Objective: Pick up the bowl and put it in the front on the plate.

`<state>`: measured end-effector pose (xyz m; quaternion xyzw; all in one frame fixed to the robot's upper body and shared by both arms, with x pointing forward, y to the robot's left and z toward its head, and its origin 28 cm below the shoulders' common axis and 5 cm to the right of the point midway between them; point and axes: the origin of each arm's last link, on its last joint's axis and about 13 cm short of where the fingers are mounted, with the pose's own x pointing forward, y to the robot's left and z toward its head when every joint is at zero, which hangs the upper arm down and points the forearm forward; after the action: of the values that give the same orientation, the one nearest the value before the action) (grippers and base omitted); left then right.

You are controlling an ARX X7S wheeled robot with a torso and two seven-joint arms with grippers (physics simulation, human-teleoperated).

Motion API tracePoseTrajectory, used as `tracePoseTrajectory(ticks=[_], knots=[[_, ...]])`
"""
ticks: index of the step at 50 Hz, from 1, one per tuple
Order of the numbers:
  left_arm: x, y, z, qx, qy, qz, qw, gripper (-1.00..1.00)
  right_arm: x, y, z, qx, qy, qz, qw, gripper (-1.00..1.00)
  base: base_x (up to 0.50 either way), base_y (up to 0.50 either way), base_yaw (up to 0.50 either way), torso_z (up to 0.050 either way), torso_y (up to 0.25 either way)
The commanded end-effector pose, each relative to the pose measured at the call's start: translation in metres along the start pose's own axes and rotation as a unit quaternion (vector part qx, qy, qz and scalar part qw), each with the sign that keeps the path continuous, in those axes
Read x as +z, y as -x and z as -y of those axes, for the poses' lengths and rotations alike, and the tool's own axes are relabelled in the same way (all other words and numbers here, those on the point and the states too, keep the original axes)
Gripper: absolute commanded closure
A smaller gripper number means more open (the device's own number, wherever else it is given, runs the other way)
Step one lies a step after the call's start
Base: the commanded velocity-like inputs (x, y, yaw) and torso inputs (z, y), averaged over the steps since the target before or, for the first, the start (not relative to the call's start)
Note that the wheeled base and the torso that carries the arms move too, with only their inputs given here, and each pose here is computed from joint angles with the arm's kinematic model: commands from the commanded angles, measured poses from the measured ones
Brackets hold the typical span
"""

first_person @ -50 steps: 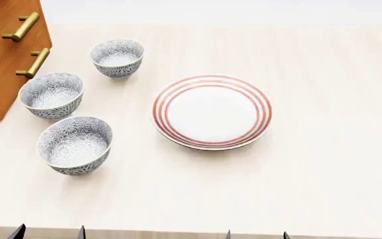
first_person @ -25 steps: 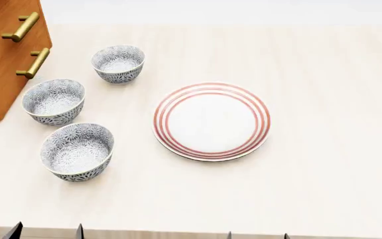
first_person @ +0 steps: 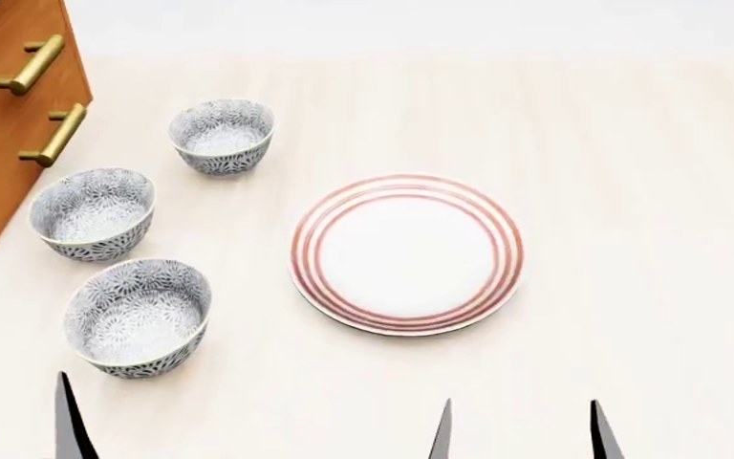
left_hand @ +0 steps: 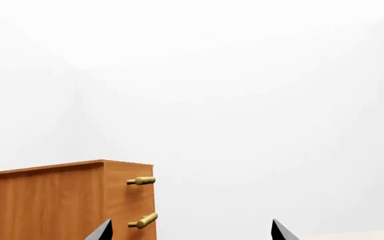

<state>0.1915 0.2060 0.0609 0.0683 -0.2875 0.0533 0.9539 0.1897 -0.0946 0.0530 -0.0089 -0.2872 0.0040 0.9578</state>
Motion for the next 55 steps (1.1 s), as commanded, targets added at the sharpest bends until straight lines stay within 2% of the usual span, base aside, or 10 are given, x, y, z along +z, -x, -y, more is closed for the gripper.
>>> tracePoseTrajectory(ticks=[1, 49, 55], knots=[[0.0041, -0.0002, 0.0004, -0.003, -0.011, 0.032, 0.999, -1.0, 0.0059, 0.0011, -0.0003, 0.012, 0.0, 0.041, 0.999, -1.0, 0.5, 0.0, 0.0, 0.0, 0.0], [0.002, 0.002, 0.0026, -0.009, -0.015, 0.021, 1.0, -1.0, 0.003, 0.0013, -0.0015, 0.016, -0.004, 0.022, 1.0, -1.0, 0.5, 0.0, 0.0, 0.0, 0.0], [0.002, 0.0021, 0.0027, -0.009, -0.014, 0.021, 1.0, -1.0, 0.0027, 0.0003, -0.0014, 0.013, -0.007, 0.02, 1.0, -1.0, 0.13, 0.0, 0.0, 0.0, 0.0]])
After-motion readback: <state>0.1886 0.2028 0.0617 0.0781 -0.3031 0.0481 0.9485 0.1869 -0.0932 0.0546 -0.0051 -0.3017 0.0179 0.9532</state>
